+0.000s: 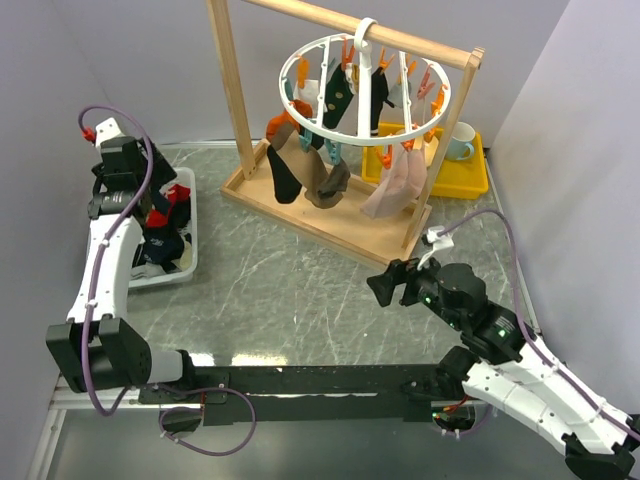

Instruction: Remove the socks clipped to the hanger

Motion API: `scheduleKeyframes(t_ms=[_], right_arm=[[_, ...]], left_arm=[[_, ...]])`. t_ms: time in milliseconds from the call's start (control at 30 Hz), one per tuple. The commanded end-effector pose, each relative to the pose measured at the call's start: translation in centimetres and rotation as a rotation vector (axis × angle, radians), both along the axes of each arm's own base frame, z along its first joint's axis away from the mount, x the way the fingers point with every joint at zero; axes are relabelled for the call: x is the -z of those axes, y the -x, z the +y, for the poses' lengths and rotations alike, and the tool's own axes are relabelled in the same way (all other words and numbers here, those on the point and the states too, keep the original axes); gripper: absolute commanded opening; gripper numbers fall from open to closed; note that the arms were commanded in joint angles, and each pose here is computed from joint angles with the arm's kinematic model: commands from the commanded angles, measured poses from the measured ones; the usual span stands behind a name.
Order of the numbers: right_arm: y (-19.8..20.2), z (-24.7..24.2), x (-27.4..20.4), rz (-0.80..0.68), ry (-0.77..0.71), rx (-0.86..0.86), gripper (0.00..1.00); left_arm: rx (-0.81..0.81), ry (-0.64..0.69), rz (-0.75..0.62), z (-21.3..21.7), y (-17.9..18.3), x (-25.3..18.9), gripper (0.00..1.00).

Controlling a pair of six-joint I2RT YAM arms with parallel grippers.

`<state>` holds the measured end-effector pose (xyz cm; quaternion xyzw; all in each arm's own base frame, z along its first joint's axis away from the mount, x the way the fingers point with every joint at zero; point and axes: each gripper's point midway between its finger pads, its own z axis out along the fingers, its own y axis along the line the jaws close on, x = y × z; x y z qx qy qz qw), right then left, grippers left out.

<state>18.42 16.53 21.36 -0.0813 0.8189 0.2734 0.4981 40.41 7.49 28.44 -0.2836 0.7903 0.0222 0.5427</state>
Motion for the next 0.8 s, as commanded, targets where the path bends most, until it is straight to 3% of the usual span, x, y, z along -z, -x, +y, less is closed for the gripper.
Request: scheduleKeyframes(t_ms=[0, 100, 233, 400, 567, 767], right_arm=[[0.0, -1.7, -1.2, -0.046, -0.005, 0.059, 1.00], [0.1, -2.0, -1.2, -0.051, -0.003, 0.066, 1.00], [-0.1, -2.0, -1.3, -0.045, 0.006, 0.075, 1.00], [-0.7, -2.0, -2.6, -0.057, -0.010, 0.107, 1.00], [-1.0, -1.9, -3.3, -0.068, -0.018, 0.111, 1.00], [-1.0, -2.2, -3.6, -0.070, -0.023, 0.128, 1.00]], left_arm=[[0.049, -0.018, -0.040, -0.8, 1.2, -2.4, 0.87], [0.146, 0.013, -0.101, -2.7, 2.1, -3.7, 0.87], [0.479, 0.156, -0.215, -10.5, 4.0, -4.7, 0.84], [0.763, 0.183, -0.351, -20.5, 7.1, -6.9, 0.80], [0.923, 0.268, -0.480, -26.0, 9.1, -9.1, 0.72], [1.054, 0.302, -0.540, -31.3, 11.4, -10.6, 0.69]])
